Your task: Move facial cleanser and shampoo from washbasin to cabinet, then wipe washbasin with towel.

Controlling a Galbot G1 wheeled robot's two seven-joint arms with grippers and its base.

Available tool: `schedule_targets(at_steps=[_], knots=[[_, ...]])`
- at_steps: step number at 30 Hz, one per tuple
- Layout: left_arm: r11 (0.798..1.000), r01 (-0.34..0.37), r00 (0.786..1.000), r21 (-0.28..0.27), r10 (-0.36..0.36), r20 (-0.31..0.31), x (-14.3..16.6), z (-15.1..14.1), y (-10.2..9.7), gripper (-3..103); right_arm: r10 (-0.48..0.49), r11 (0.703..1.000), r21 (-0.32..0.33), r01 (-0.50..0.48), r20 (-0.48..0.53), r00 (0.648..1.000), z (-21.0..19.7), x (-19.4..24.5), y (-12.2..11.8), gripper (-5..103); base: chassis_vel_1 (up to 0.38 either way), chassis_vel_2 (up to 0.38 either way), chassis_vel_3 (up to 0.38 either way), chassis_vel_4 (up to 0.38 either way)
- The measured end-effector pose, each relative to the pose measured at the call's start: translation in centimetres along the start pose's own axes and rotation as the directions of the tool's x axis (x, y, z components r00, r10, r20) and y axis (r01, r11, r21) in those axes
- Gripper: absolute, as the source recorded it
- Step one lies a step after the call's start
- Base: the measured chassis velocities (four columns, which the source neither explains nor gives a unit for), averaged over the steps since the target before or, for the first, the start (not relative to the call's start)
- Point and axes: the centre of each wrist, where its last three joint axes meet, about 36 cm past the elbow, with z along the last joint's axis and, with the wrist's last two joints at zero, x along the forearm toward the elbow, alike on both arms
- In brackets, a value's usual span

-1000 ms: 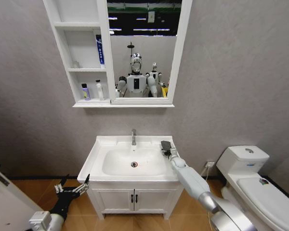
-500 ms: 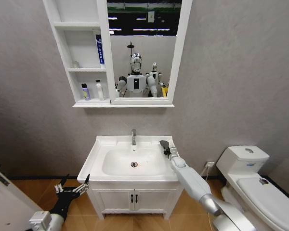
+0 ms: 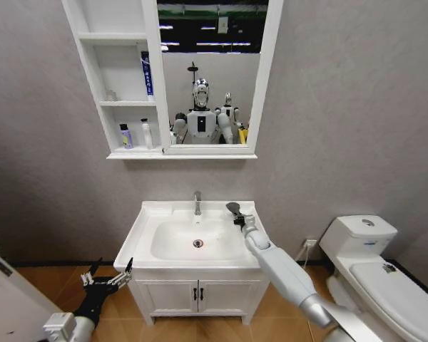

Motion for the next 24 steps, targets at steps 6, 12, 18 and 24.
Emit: schedule_targets(at_steps=[6,12,18,24], knots=[[1.0,0.0,1.0,0.0,0.0,0.0,0.0,0.0,0.0,100,0.061,0.998,0.037,-0.057,-0.138,0.988,0.3,-0.6,3.2,7,0.0,0.0,0.0,0.0],[1.0,0.0,1.0,0.0,0.0,0.0,0.0,0.0,0.0,100,0.091,0.994,0.082,-0.074,-0.236,0.967,1.8,-1.0,4.3,7,0.0,0.0,0.0,0.0],[1.0,0.0,1.0,0.0,0.0,0.0,0.0,0.0,0.0,100,0.124,0.988,0.123,-0.093,-0.27,0.955,3.8,-1.0,4.7,7,0.0,0.0,0.0,0.0],[1.0,0.0,1.0,0.0,0.0,0.0,0.0,0.0,0.0,100,0.117,0.993,0.073,-0.098,-0.341,0.933,4.6,-1.8,5.2,7,0.0,0.0,0.0,0.0]])
